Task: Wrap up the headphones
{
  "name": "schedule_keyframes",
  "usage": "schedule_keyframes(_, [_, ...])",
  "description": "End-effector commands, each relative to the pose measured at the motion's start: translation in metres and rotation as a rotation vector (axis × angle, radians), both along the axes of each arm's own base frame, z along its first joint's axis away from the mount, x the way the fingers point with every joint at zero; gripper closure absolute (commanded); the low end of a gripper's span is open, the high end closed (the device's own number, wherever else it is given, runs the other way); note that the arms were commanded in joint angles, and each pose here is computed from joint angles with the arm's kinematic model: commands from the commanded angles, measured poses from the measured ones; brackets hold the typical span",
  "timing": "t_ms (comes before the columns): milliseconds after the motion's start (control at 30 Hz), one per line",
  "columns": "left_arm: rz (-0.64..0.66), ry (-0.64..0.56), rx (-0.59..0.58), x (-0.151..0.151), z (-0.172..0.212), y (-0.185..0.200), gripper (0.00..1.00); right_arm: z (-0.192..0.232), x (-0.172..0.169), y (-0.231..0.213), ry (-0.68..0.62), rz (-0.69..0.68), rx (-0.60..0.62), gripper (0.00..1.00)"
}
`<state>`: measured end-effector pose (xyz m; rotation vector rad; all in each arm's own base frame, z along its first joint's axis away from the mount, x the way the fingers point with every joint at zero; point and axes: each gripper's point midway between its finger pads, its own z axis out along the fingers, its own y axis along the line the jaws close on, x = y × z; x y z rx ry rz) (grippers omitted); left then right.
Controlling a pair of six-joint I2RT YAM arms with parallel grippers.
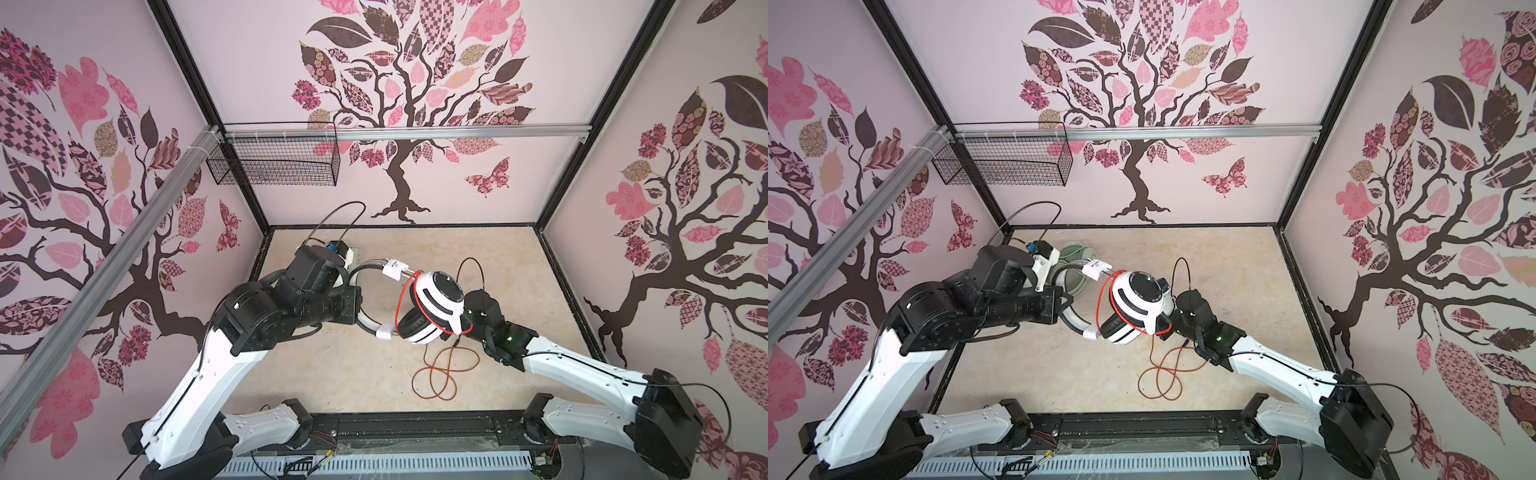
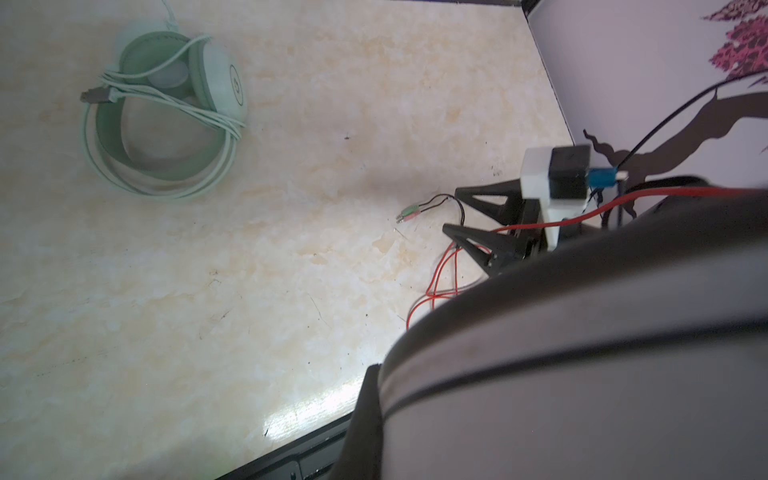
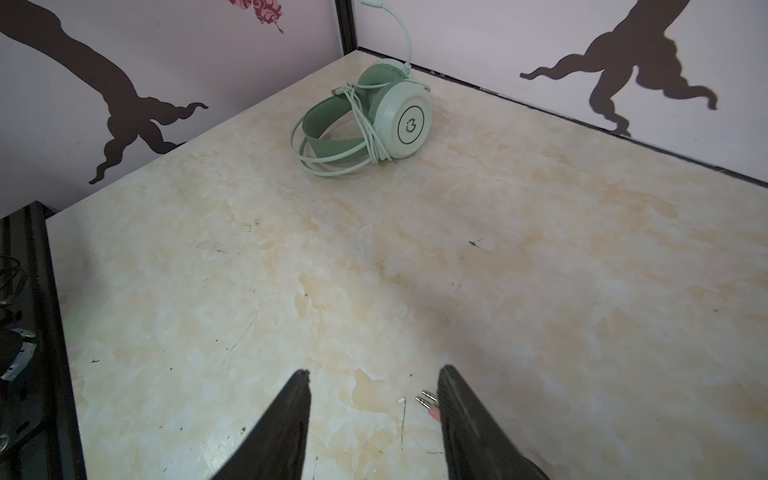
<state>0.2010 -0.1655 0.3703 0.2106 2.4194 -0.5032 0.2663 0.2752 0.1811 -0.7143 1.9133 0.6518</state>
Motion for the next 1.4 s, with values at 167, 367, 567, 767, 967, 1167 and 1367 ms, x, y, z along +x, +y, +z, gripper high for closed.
schedule_keyframes(167, [0.114, -0.144, -0.147, 0.019, 0.071, 0.015, 1.00, -0.033, -0.005, 0.027, 0.124, 0.070, 0.151, 0.50])
schedule_keyframes(367, [0.239, -0.191, -0.116, 0.032, 0.085, 0.033, 1.00, -0.058, -0.025, 0.022, 0.221, 0.085, 0.213, 0.54])
schedule_keyframes(567, [0.335, -0.223, -0.089, 0.041, 0.085, 0.048, 1.00, -0.079, -0.053, 0.007, 0.309, 0.098, 0.238, 0.72])
schedule_keyframes(767, [0.373, -0.218, -0.057, 0.051, 0.077, 0.049, 1.00, -0.084, -0.078, -0.004, 0.348, 0.122, 0.233, 1.00])
schedule_keyframes(967, [0.440, -0.193, -0.051, 0.066, 0.065, 0.048, 1.00, -0.087, -0.106, -0.007, 0.379, 0.126, 0.074, 1.00])
schedule_keyframes(1167, [0.394, -0.097, -0.154, 0.081, 0.054, 0.021, 1.00, -0.086, -0.122, -0.011, 0.432, 0.117, 0.012, 0.92])
schedule_keyframes(1367, [0.381, -0.117, -0.195, 0.079, 0.061, 0.019, 1.00, -0.073, -0.125, -0.013, 0.382, 0.126, 0.148, 0.73])
